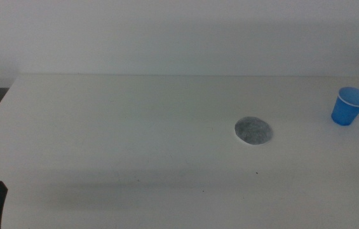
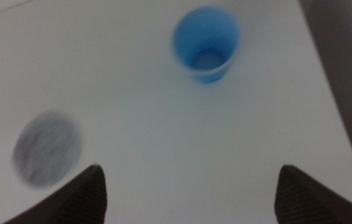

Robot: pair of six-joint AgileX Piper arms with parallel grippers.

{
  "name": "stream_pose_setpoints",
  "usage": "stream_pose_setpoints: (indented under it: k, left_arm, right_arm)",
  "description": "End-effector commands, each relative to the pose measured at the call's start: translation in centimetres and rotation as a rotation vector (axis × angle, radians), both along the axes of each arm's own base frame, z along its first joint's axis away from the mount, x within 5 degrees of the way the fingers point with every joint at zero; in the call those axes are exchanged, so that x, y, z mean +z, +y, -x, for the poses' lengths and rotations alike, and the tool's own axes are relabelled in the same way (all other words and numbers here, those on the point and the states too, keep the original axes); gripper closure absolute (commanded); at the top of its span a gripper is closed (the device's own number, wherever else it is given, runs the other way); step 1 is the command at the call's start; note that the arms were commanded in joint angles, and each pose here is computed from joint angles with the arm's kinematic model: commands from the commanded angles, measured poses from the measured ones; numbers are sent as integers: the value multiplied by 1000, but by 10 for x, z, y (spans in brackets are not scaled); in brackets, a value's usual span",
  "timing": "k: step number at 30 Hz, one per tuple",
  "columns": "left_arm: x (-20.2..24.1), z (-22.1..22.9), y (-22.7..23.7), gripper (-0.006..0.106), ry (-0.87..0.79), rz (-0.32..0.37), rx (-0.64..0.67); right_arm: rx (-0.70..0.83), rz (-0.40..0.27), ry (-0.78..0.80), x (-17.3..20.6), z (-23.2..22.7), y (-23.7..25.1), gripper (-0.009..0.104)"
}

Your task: Place an empty cup on a cup mat.

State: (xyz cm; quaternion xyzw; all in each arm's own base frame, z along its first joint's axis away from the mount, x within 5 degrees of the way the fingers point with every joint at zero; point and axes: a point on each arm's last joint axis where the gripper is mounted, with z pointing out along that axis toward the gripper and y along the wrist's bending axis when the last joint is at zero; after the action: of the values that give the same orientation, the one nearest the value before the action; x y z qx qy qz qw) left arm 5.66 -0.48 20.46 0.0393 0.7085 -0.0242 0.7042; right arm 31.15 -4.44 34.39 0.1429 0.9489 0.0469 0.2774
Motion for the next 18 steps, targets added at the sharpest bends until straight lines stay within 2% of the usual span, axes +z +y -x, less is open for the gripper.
stream_pose_setpoints:
  k: [1, 2, 8, 18]
  left_arm:
    - [1, 0, 0, 7, -8, 10, -2]
    - [1, 0, 0, 7, -8, 10, -2]
    - [1, 0, 0, 7, -8, 10, -2]
    - [1, 0, 0, 7, -8, 10, -2]
  right_arm:
    - [-41, -13, 30, -9, -22, -22, 2]
    - [-65, -20, 51, -21, -42, -35, 2]
    - [-81, -33, 103, -60, -91, -52, 6]
    - [-84, -53, 173, -125, -147, -66, 15]
